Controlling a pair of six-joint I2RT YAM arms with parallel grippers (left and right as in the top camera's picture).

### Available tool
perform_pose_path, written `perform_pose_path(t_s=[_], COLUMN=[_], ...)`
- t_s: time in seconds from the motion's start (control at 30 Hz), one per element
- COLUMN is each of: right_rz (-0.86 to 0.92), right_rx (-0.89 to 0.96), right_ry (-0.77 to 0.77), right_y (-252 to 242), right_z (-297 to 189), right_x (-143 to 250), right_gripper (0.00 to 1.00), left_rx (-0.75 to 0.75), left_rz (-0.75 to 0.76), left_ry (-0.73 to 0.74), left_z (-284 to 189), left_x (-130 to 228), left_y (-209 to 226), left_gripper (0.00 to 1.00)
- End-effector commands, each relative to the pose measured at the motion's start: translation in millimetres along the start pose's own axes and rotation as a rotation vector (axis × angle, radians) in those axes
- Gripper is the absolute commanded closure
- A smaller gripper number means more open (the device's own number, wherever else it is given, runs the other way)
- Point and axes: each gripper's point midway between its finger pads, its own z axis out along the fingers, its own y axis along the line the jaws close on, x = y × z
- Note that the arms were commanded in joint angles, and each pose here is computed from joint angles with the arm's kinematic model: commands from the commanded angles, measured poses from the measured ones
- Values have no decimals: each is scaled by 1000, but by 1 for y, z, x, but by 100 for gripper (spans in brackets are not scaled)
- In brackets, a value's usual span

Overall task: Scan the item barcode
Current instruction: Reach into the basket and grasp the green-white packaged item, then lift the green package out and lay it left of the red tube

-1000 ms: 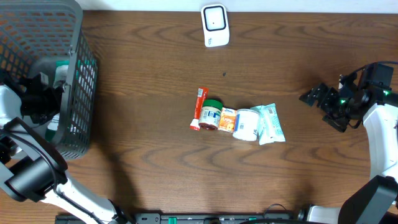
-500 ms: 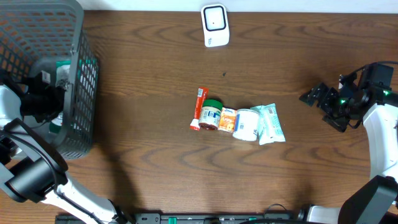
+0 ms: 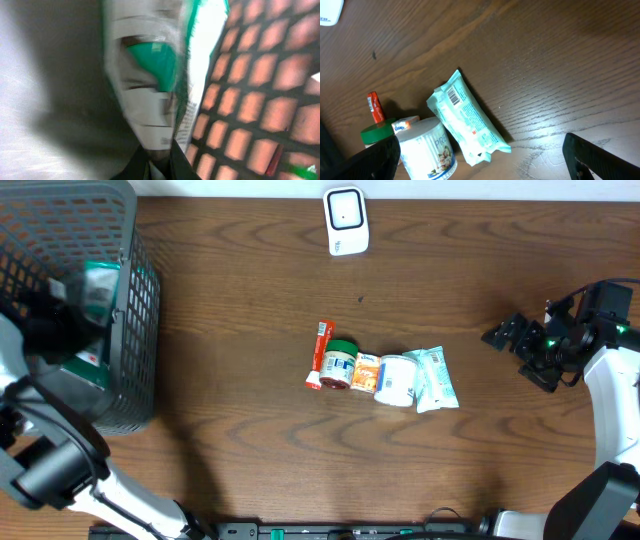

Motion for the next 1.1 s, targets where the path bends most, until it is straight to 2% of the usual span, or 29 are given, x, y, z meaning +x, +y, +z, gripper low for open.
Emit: perform_pose_path(t_s=[0.0, 0.13, 0.27, 0.37, 0.5, 0.63, 0.73, 0.9, 1.07], right_rz=[-19, -19, -19, -19, -19, -19, -19, -19, -19], right_rx=[-12, -12, -12, -12, -12, -12, -12, -12, -12], right_ry=[-6, -6, -6, -6, -6, -6, -6, -6, -6], right_y=[7, 7, 7, 7, 7, 7, 7, 7, 7], right_z=[-2, -2, -2, -2, -2, -2, -2, -2, -2], right_x=[-1, -1, -1, -1, -1, -1, -1, -1, -1], right_gripper=[1, 1, 1, 1, 1, 1, 1, 1, 1], left_rx=[-72, -175, -239, -209, -35, 102, 134, 64, 33], left_rz=[53, 105, 90, 63, 124, 209, 208, 184, 247], left_ry=[-258, -436, -647, -748, -789, -731, -590, -342, -115], left_z=[-91, -157, -233, -269, -295, -294, -269, -207, -130], left_x=[-49, -61, -52, -37, -3, 37, 69, 107, 140], left_y=[-33, -56, -90, -117, -173, -221, -235, -226, -224], left_gripper=[93, 93, 93, 93, 93, 93, 93, 93, 93])
